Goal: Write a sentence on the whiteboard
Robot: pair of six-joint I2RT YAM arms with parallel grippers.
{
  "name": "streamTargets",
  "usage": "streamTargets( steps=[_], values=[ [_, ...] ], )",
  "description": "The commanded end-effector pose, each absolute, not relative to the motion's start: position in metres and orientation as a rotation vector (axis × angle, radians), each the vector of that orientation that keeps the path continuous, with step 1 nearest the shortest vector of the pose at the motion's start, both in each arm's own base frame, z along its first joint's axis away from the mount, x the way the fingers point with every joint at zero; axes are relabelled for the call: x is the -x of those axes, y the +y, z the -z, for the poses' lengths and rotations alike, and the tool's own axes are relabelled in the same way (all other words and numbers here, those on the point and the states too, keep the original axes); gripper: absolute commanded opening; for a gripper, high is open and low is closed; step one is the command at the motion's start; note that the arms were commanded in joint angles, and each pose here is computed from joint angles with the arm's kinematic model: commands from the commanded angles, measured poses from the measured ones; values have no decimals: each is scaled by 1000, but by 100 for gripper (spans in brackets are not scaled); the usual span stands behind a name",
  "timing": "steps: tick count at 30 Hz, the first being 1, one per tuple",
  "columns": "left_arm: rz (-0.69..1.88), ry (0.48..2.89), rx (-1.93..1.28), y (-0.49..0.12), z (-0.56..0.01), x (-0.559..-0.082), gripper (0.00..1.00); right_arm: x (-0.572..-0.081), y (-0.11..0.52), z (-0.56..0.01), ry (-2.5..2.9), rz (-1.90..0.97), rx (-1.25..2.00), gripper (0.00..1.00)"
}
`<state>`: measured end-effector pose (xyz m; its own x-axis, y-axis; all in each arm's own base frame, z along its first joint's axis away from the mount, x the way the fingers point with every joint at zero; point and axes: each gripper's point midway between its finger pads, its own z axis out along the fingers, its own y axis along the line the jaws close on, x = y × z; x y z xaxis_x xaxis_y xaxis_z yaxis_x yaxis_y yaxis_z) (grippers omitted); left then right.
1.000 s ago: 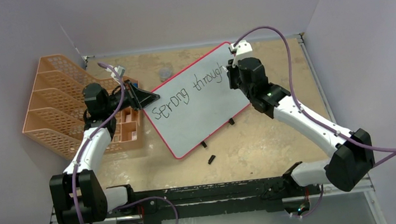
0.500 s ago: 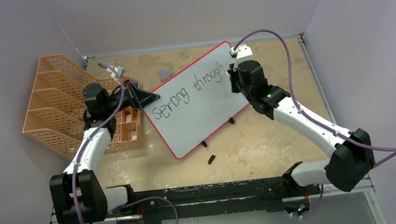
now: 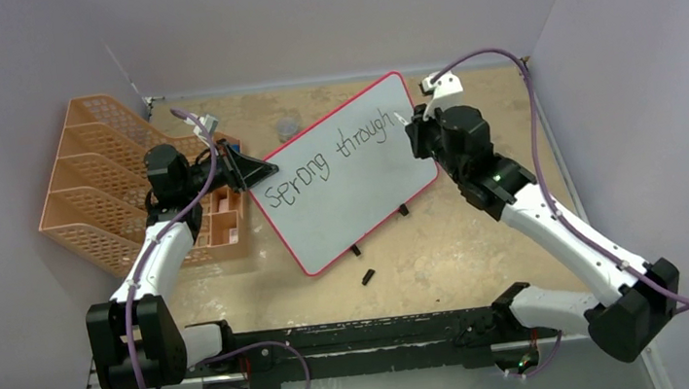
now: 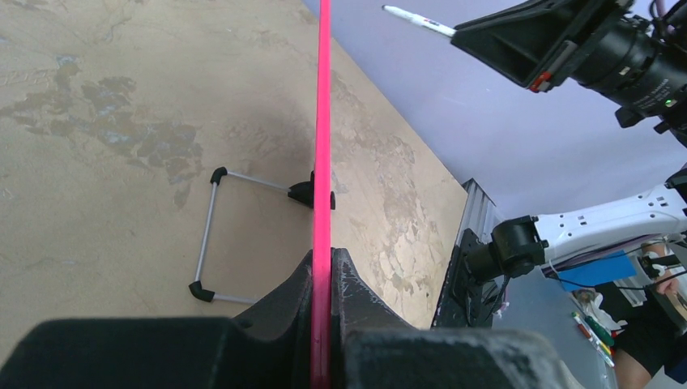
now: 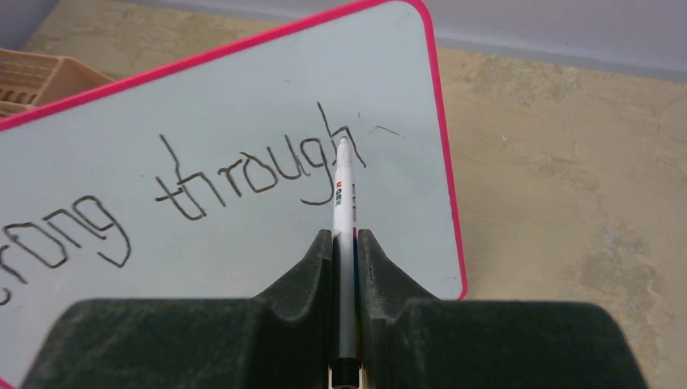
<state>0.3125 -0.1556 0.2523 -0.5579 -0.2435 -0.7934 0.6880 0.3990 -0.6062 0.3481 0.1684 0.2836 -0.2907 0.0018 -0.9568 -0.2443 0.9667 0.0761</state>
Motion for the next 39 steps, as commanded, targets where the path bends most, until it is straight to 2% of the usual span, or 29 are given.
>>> streamTargets(
  steps=[1,23,39],
  values=[
    [1330,1745,-474,-165,-253,-304,0,-329,176,-293,1831,-341,211,0],
    [1316,1740,-473,-164,-256,-304,0,-215,279,-248,1912,-613,359,0],
    [1316,1739,-473,-165,-257,-303,0,-176,325,-222,1935,-639,413,0]
  ],
)
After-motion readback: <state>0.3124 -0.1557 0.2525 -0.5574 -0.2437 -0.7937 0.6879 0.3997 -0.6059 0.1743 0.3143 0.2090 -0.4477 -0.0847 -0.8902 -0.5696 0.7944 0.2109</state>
